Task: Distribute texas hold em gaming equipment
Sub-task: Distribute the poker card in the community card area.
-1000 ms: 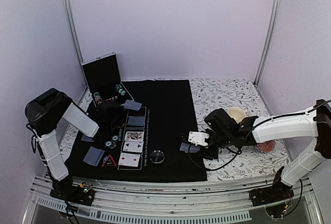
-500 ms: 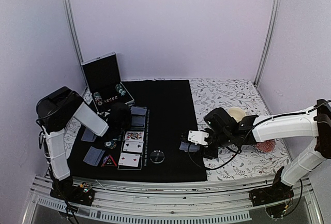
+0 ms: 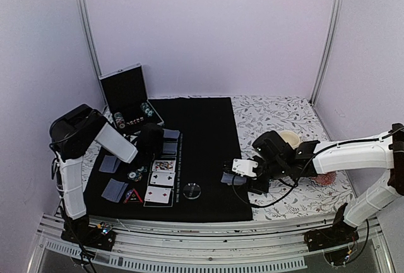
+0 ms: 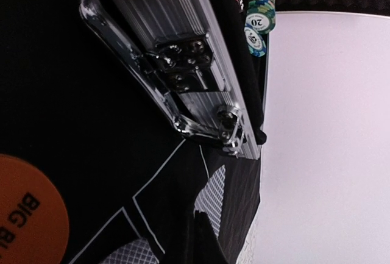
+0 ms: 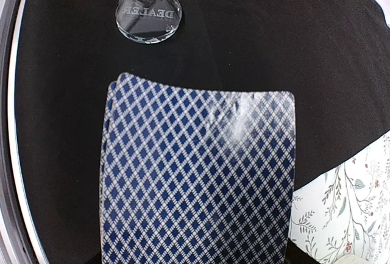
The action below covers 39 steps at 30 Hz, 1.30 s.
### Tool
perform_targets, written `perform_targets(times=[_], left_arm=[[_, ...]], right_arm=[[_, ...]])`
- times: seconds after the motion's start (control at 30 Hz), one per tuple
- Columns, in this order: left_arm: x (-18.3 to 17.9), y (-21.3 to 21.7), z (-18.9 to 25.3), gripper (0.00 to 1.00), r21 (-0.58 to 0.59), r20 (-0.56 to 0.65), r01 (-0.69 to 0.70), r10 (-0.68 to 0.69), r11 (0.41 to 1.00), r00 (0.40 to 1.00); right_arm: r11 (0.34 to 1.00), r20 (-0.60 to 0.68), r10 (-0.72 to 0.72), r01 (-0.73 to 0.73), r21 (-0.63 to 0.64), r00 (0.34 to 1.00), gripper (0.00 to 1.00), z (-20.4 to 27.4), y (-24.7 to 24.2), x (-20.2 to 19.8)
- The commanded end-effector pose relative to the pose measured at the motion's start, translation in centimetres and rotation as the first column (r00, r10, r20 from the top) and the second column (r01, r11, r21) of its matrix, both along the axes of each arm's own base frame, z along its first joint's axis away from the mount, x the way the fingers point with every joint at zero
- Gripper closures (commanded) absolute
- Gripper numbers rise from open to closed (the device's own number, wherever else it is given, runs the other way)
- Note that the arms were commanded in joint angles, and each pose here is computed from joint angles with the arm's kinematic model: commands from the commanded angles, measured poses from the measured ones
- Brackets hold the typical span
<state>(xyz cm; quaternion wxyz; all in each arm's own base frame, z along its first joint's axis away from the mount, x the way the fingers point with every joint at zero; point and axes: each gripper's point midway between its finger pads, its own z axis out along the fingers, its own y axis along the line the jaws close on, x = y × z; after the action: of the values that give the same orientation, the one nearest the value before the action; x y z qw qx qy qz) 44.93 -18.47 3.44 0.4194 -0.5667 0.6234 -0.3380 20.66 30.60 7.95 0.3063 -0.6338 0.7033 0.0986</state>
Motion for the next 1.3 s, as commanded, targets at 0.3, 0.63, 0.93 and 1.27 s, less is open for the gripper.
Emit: perform_targets(times=[0.3, 0.63, 0.93, 1.27], left_arm=[[-0.8, 0.0, 0.5, 0.51, 0.071, -0.024, 0.019, -0.018, 0.997, 1.000], [-2.7, 0.8, 5.8, 0.33, 0.135, 0.043, 0.077, -0.084, 0.988, 0.996], [-5.2, 0.6, 14.7, 0.13, 0.408, 0.167, 0.215, -0.304, 0.887, 0.938], [-13.2, -6.5, 15.0, 0.21, 0.601, 0.060, 0.654, -0.842, 0.459, 0.535]], right_arm=[[1.000, -0.001, 0.001, -0.001, 0.020, 1.000, 0.43, 0.6, -0.3, -0.6], [0.996, -0.049, 0.087, -0.085, 0.034, 0.995, 0.43, -0.5, 1.9, -0.9], [0.978, -0.042, 0.192, -0.188, 0.088, 0.981, 0.43, -1.2, 5.5, -0.1], [0.979, -0.100, 0.205, -0.206, -0.001, 0.974, 0.43, -5.2, 7.1, 1.8]])
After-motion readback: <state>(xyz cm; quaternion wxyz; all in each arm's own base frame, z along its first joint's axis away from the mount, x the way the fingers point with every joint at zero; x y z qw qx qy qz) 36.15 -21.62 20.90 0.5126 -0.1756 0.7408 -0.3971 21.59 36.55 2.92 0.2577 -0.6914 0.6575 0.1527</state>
